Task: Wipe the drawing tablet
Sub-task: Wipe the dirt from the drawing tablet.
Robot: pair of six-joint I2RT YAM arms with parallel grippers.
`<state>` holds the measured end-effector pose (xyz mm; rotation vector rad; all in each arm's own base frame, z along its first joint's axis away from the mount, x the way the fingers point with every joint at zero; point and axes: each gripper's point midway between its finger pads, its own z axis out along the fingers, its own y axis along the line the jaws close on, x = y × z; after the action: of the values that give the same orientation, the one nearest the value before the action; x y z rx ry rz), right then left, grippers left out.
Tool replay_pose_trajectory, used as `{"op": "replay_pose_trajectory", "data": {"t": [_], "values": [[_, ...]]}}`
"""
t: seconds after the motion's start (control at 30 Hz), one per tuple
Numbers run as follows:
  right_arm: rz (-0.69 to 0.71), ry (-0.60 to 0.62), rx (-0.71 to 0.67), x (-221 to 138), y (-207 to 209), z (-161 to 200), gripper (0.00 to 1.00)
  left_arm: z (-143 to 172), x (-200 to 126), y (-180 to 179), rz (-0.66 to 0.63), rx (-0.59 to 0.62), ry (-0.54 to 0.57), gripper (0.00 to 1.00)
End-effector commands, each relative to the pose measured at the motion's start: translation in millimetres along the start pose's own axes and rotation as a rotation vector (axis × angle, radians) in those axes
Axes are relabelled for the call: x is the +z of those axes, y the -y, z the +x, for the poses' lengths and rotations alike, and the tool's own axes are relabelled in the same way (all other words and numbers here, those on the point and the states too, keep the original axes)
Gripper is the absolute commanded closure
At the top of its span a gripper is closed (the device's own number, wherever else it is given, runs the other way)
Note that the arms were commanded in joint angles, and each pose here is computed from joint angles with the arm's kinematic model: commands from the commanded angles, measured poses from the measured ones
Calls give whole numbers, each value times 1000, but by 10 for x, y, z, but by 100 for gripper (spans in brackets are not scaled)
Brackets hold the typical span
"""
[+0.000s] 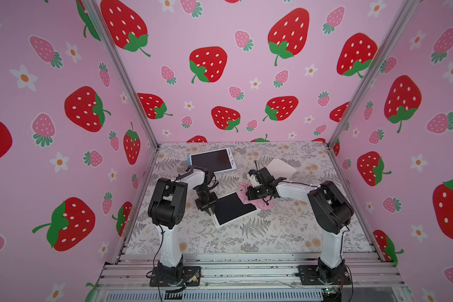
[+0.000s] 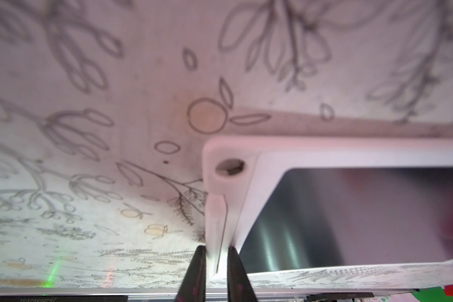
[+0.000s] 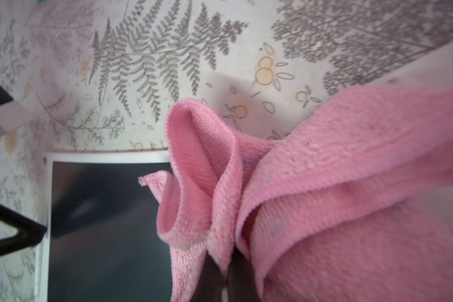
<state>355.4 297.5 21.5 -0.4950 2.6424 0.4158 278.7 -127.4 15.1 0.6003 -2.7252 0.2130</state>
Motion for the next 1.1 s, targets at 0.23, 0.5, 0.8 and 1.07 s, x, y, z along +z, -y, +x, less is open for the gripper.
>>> {"op": "replay_pose_trajectory", "data": {"t": [0.23,0.5,0.8,1.07], "values": [[130,-90,76,62,522,202,100,-586,338,-196,-184,28,202,87],[53,-102,-95,39,-311,411,100,-550,361,-216,-205,34,242,88],[100,-123,10,4,278,264,100,-498,467,-418,-252,-34,331,89],[66,-129,51,18,162,274,100,-458,584,-499,-275,-60,384,91]]}}
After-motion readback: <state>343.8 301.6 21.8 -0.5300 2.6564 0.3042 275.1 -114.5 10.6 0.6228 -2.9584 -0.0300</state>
